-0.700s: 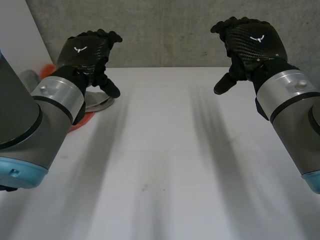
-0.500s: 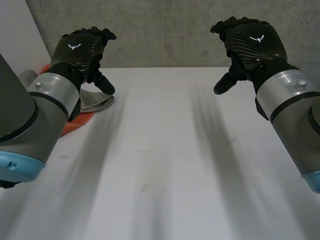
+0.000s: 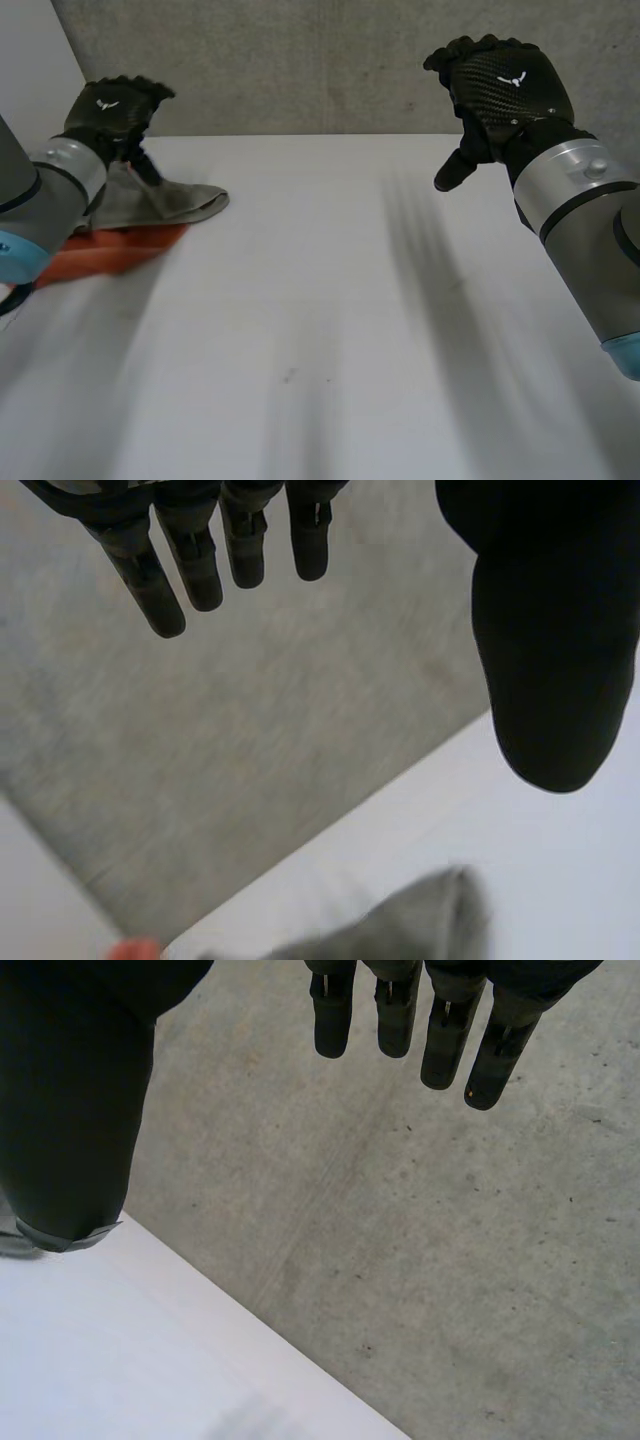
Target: Fold the laundry.
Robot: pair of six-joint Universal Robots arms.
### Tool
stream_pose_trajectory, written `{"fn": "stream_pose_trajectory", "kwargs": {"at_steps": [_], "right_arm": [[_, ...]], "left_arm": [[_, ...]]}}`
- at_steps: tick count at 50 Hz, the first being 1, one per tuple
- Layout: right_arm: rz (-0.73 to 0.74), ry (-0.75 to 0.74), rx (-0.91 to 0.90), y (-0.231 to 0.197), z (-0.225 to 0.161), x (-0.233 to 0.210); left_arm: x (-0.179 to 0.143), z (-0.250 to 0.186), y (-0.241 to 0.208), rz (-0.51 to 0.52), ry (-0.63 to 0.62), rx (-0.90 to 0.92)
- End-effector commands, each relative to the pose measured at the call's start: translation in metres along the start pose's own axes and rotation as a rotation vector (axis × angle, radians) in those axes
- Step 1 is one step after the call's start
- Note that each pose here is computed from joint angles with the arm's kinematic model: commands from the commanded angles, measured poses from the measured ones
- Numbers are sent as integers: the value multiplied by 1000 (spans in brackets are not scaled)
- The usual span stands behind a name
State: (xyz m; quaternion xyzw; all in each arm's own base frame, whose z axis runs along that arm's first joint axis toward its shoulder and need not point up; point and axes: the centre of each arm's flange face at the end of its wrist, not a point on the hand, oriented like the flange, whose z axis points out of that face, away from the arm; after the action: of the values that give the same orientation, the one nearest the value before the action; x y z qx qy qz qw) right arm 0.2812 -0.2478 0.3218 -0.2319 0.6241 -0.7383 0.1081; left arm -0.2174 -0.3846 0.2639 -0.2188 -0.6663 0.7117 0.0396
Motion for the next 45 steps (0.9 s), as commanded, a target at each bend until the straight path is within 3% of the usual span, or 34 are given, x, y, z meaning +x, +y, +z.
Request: {"fn": "stream_pose_trajectory", "kwargs": {"at_steps": [1, 8, 13, 33, 38, 45], "right_arm": [[-25, -10, -22, 8, 2, -3], [-26, -15, -45, 17, 6, -5], [-26, -17, -51, 19, 6, -6], [-41, -22, -85, 32, 10, -7], [-41, -22, -85, 32, 10, -7], [-42, -18, -76, 29, 10, -6]], "left_arm": [[-49, 43, 72, 191, -86, -99], [-87, 65, 127, 305, -126, -149], [-107, 74, 153, 322, -150, -163], [-115, 95, 197, 325, -127, -137], [-115, 95, 172, 350, -225, -145], [-70, 77, 55, 351, -242, 71]]}}
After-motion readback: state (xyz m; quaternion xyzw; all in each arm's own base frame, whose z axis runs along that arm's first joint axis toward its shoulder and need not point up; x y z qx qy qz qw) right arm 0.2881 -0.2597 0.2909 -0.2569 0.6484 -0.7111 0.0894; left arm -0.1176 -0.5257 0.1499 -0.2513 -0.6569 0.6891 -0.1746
